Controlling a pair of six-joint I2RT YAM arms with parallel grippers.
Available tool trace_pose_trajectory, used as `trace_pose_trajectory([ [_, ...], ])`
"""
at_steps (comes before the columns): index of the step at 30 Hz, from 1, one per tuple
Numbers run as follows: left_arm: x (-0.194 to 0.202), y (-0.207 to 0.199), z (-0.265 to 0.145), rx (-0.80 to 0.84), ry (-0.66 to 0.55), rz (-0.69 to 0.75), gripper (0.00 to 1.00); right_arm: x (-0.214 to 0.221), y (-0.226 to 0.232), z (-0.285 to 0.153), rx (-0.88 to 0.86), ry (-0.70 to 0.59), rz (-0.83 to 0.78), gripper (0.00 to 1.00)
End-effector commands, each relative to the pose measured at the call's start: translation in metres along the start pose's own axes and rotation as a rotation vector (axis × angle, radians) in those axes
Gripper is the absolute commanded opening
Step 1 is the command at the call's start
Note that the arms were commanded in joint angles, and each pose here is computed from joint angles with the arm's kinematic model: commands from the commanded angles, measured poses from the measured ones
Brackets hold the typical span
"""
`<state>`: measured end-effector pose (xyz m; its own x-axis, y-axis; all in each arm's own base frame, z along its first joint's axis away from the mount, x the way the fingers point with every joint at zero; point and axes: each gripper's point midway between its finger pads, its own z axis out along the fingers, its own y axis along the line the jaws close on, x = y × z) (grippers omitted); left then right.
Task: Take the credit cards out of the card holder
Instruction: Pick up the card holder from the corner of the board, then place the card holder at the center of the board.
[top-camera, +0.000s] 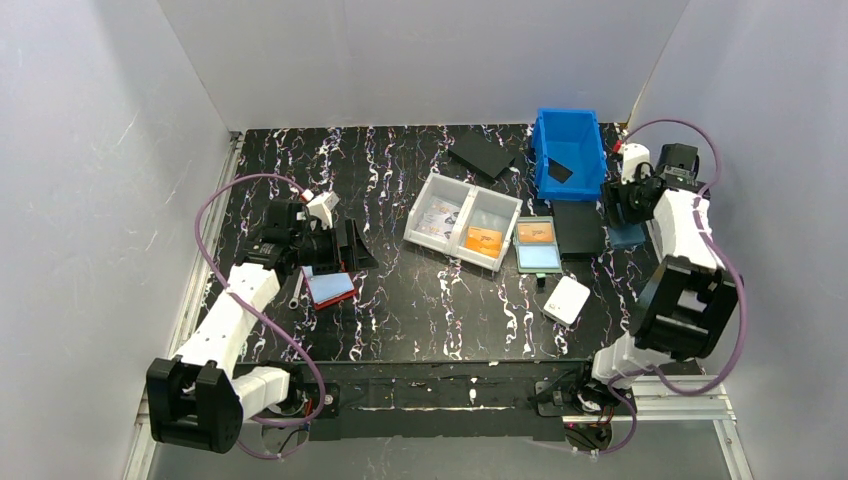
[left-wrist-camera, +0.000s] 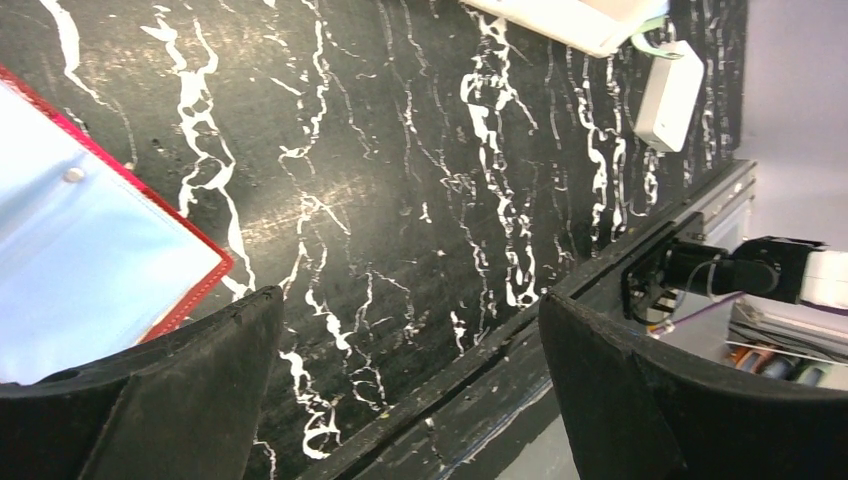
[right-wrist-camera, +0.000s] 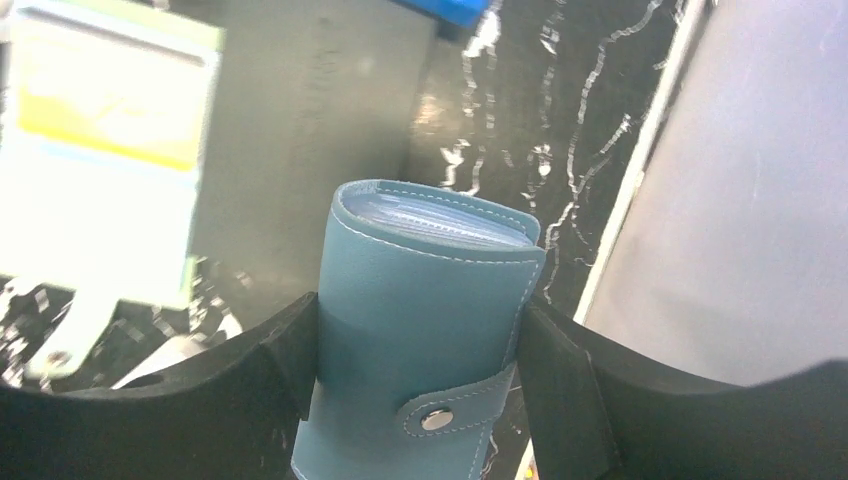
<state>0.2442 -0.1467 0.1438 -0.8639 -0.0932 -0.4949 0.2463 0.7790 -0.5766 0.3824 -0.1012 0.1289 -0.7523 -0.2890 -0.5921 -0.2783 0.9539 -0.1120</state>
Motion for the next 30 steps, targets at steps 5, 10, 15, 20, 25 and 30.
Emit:
trace_pose_trajectory([
  [5,-0.006,-0.041,-0.021,0.154,-0.080,-0.052,0.98,-0.014,0.140,-0.051,-0.254,-0.065,-0.291,0.73],
  [10,0.004,-0.048,-0.027,0.187,-0.090,-0.126,0.98,-0.010,0.265,-0.073,-0.453,-0.091,-0.504,0.74],
  [15,0.021,-0.049,-0.023,0.197,-0.060,-0.206,0.98,0.029,0.366,-0.085,-0.596,-0.087,-0.727,0.75],
  [20,0.042,-0.046,-0.014,0.159,-0.048,-0.235,0.98,0.055,0.435,-0.078,-0.646,-0.097,-0.853,0.77],
  [25,0.056,-0.043,-0.009,0.132,-0.065,-0.280,0.98,0.050,0.463,-0.056,-0.637,-0.090,-0.792,0.82],
  [30,0.061,-0.046,-0.002,0.158,-0.114,-0.336,0.98,0.070,0.483,-0.050,-0.740,0.014,-0.775,0.98],
])
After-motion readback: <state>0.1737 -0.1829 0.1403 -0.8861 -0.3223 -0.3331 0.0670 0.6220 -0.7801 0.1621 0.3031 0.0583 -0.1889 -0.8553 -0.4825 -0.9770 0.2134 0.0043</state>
